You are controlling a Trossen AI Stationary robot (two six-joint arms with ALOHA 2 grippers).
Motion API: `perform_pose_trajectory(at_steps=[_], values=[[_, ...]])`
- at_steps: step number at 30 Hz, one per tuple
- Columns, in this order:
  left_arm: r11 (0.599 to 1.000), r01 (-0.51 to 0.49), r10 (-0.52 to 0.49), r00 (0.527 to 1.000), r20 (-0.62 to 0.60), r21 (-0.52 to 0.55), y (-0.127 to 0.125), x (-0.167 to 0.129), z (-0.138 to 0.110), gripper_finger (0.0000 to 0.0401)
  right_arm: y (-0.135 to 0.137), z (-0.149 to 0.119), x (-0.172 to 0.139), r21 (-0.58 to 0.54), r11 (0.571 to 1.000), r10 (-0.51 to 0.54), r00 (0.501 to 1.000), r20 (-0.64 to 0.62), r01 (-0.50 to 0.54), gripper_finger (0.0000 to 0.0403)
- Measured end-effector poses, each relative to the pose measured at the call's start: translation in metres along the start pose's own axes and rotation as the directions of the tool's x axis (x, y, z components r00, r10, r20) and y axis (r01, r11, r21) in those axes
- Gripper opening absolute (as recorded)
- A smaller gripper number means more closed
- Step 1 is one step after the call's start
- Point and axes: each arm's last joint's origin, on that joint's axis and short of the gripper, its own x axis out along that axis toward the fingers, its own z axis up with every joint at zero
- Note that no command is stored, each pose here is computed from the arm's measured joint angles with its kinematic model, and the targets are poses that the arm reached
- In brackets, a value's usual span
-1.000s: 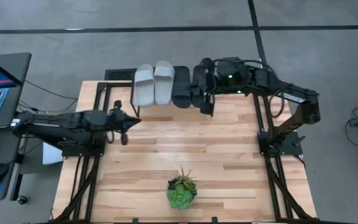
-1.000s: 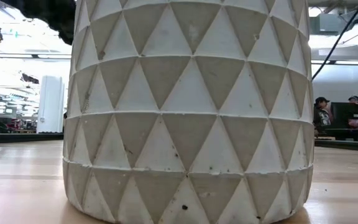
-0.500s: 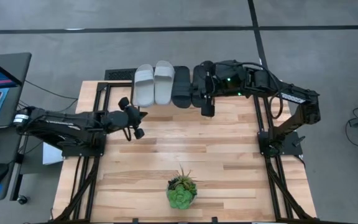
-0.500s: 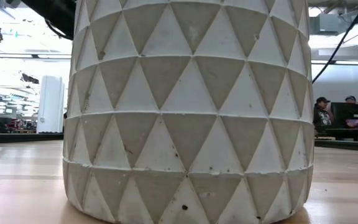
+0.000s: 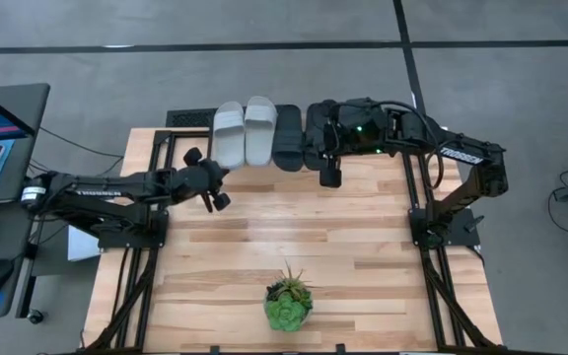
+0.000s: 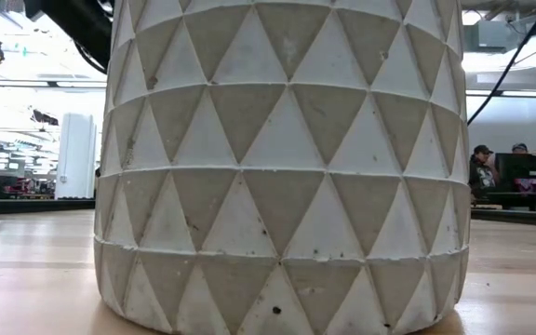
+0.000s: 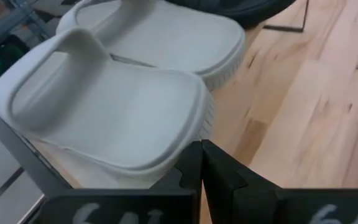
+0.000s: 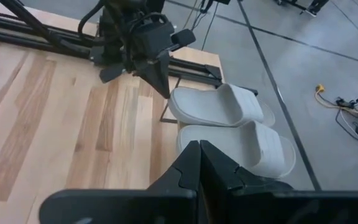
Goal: Pick and place slides into the shelf
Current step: Adjust the slides on the shelf, then return to Home Position
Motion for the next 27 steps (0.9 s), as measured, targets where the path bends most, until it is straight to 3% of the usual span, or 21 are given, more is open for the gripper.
perform_pose_trajectory(at_steps=[11, 16, 23, 27], values=[[0.998, -0.056, 0.060, 0.995, -0.085, 0.040, 0.007, 0.002, -0.008, 0.0000, 0.000, 0.000, 0.000, 0.000, 1.000, 0.000, 1.000, 0.000, 0.000, 0.0000], [1.000, -0.008, 0.009, 0.997, -0.073, 0.024, 0.006, -0.001, -0.008, 0.0000, 0.000, 0.000, 0.000, 0.000, 1.000, 0.001, 1.000, 0.000, -0.001, 0.0000], [0.997, 0.071, -0.071, 0.995, 0.074, -0.002, 0.007, -0.026, 0.003, 0.0000, 0.000, 0.000, 0.000, 0.000, 1.000, 0.004, 1.000, 0.000, -0.004, 0.0000], [0.989, 0.143, -0.135, 0.970, 0.201, -0.029, 0.017, -0.053, 0.017, 0.0000, 0.000, 0.000, 0.000, 0.001, 1.000, 0.013, 1.000, 0.006, -0.013, 0.0000]])
